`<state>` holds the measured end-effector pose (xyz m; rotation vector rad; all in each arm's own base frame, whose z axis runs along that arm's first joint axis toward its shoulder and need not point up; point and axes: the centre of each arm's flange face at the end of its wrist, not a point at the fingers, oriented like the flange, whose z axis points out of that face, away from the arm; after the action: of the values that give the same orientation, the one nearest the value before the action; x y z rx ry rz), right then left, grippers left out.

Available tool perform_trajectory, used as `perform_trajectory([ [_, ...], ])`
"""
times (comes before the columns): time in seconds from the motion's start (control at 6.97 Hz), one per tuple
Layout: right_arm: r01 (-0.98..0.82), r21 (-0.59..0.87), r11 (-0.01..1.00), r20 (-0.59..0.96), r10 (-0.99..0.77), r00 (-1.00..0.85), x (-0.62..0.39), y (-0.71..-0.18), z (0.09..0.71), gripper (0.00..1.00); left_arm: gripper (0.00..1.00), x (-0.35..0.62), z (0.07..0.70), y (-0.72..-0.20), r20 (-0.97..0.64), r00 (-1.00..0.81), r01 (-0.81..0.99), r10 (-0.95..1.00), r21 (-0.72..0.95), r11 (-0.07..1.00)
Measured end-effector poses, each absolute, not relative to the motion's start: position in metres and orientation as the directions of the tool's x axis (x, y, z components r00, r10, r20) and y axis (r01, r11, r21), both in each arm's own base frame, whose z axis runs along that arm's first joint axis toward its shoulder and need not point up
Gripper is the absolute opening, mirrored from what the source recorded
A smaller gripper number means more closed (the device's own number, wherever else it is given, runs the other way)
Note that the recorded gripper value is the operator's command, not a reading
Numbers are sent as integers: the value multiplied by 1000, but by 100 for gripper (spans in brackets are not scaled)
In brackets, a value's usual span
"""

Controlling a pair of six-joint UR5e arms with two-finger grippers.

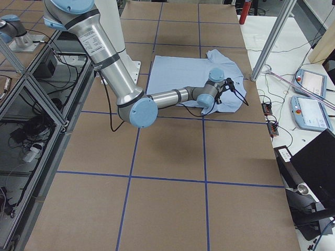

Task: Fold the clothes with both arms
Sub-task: 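Fold the grasped sleeve inward over the shirt body with the right gripper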

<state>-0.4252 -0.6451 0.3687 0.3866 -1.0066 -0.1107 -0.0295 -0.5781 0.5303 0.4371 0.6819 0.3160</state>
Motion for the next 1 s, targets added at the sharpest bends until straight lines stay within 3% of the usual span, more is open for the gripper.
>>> perform_trajectory([
  [0.14,-139,363,921,779,-218,588,-479,-648,317,0,100,-30,528,-578,-532,735,-137,419,489,861],
  [0.29,-163,361,918,757,-187,625,-514,-655,282,99,100,-30,526,-577,-532,736,-135,420,492,860],
  [1.0,-199,361,911,735,-147,662,-509,-678,268,100,100,-29,521,-577,-541,737,-118,406,487,865],
])
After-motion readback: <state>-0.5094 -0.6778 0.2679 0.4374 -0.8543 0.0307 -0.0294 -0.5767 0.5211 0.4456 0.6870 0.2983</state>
